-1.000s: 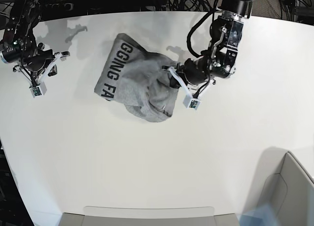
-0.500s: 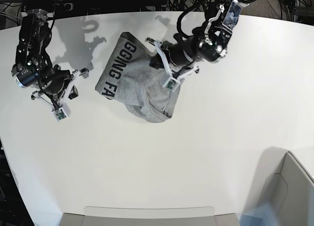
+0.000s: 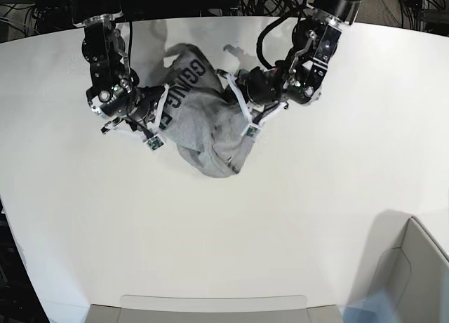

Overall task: Fold the T-shirt properly
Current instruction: 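Grasp the bundled shirt with the left gripper, then drag the bundled shirt with the left gripper toward the table edge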

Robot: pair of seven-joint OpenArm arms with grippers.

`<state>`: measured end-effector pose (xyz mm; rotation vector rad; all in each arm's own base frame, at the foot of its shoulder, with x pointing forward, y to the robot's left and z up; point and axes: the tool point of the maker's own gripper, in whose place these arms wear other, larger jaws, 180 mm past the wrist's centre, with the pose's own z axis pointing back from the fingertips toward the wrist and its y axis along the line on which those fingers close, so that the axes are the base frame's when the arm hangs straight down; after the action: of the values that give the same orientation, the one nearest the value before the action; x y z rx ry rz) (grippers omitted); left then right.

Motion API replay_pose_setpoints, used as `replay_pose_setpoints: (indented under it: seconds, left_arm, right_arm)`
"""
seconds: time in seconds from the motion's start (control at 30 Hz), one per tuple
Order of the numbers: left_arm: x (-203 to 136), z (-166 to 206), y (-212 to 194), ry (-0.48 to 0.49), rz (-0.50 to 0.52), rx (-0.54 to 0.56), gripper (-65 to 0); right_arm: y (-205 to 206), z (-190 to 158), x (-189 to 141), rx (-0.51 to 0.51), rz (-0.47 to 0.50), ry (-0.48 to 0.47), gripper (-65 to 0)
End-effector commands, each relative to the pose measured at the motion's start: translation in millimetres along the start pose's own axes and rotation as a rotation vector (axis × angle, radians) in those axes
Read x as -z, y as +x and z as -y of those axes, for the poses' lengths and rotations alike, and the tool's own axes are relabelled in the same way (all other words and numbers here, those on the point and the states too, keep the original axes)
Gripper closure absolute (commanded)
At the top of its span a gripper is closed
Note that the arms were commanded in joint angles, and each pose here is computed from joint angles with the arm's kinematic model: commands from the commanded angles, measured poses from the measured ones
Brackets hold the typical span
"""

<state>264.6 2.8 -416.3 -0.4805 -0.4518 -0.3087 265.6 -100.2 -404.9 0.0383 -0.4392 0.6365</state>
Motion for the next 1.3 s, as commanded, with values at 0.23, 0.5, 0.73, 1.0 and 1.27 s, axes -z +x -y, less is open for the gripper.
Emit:
replay_pose_setpoints:
  seconds: [0.23, 0.5, 0.73, 1.0, 1.27]
  left_arm:
    - [-10.0, -24.3, 63.7, 0.033, 0.142, -0.096, 0.0]
    - [-33.0, -6.5, 95.1, 0.000, 0.319, -0.120, 0.0]
    - [-37.9, 60.9, 93.8, -0.117, 0.410, -0.043, 0.0]
    - [37.5, 60.3, 43.9, -0.081, 0.227, -0.122, 0.0]
    - [75.7, 8.7, -1.2, 0.048, 0.065, -0.184, 0.0]
  right_arm:
    - [13.7, -13.8, -7.7, 0.002, 0.061, 0.022, 0.0]
    - [16.8, 88.6, -98.0, 0.209, 0.265, -0.296, 0.0]
    - [-50.5, 142.9, -123.4, 0.299, 0.167, -0.445, 0.0]
    - [-89.1, 137.4, -125.5, 0.216, 0.067, -0.426, 0.0]
    - [-97.4, 131.7, -123.2, 0.212, 0.043, -0.413, 0.0]
